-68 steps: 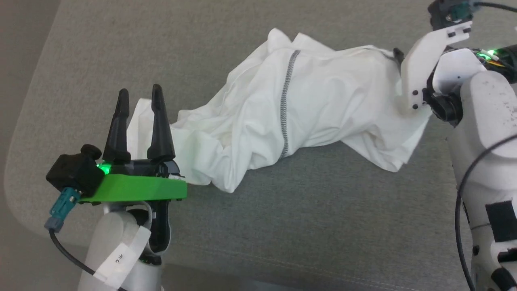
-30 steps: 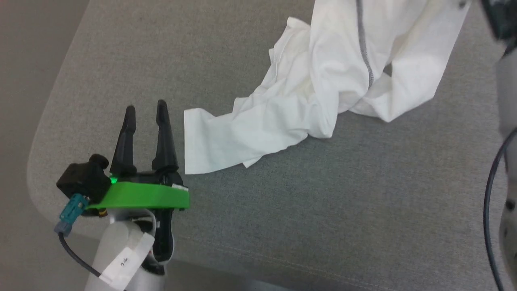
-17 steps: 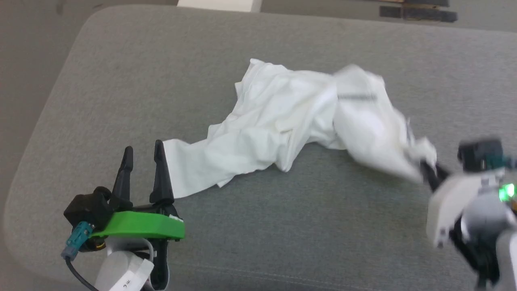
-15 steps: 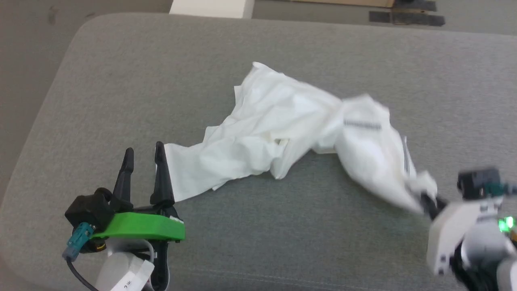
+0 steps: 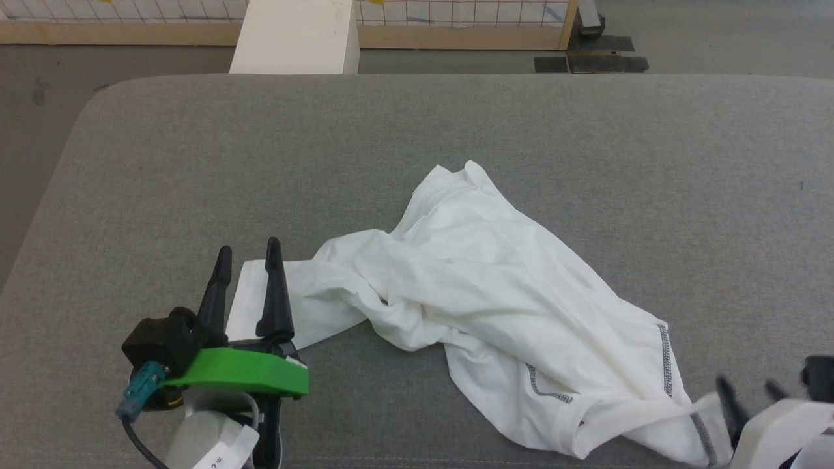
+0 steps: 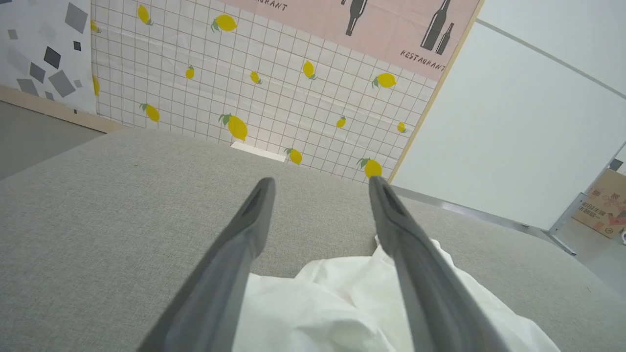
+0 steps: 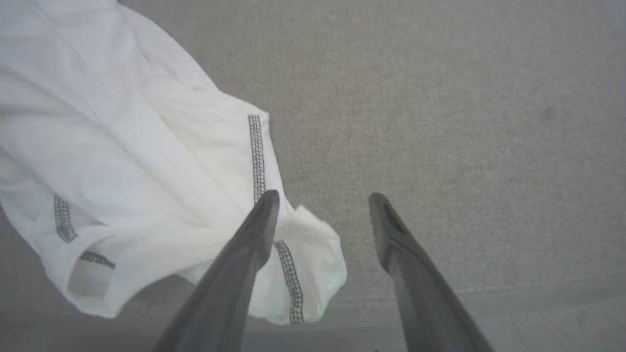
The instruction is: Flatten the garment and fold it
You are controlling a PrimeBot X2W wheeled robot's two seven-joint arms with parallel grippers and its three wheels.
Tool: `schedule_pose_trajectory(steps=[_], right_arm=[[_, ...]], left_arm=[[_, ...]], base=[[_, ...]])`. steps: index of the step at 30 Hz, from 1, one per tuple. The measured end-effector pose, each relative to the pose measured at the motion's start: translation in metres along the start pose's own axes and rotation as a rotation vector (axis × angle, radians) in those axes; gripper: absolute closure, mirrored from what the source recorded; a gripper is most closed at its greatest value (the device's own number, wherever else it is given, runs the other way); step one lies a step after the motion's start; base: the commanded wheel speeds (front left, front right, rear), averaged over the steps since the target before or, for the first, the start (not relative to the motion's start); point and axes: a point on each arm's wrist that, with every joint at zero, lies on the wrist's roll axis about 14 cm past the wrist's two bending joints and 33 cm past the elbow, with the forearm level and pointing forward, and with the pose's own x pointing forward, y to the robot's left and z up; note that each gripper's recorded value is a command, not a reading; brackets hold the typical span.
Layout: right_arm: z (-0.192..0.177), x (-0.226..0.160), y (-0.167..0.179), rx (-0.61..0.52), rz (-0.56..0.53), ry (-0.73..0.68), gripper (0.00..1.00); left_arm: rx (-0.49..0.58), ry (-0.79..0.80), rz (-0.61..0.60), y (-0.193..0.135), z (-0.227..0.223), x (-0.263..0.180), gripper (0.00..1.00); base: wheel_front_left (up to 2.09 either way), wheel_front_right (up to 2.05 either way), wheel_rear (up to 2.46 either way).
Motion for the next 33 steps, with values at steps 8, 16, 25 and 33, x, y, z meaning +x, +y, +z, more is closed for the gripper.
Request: schedule_pose_trajectory(steps=[8, 16, 25, 33], right_arm=[[0.094, 0.001, 0.06, -0.039, 0.163, -0.423, 0.0], [0.125, 0.044, 0.141, -0.152, 0.342, -0.397, 0.0], [0.122, 0.121, 0.185, -0.212, 0.389, -0.134, 0.0], [0.078, 0.167, 0.209, -0.341, 0.396, 0.201, 0.0]], left_arm=[[0.005, 0.001, 0.015, 0.005, 0.001, -0.006, 0.0], [0.006, 0.011, 0.051, 0.018, -0.002, -0.006, 0.0], [0.005, 0.005, 0.074, 0.029, -0.004, 0.008, 0.0], [-0.002, 0.027, 0.132, 0.049, -0.013, 0.011, 0.0]], base=[[0.0, 0.0, 0.0], [0.0, 0.0, 0.0], [0.0, 0.0, 0.0], [0.0, 0.0, 0.0]])
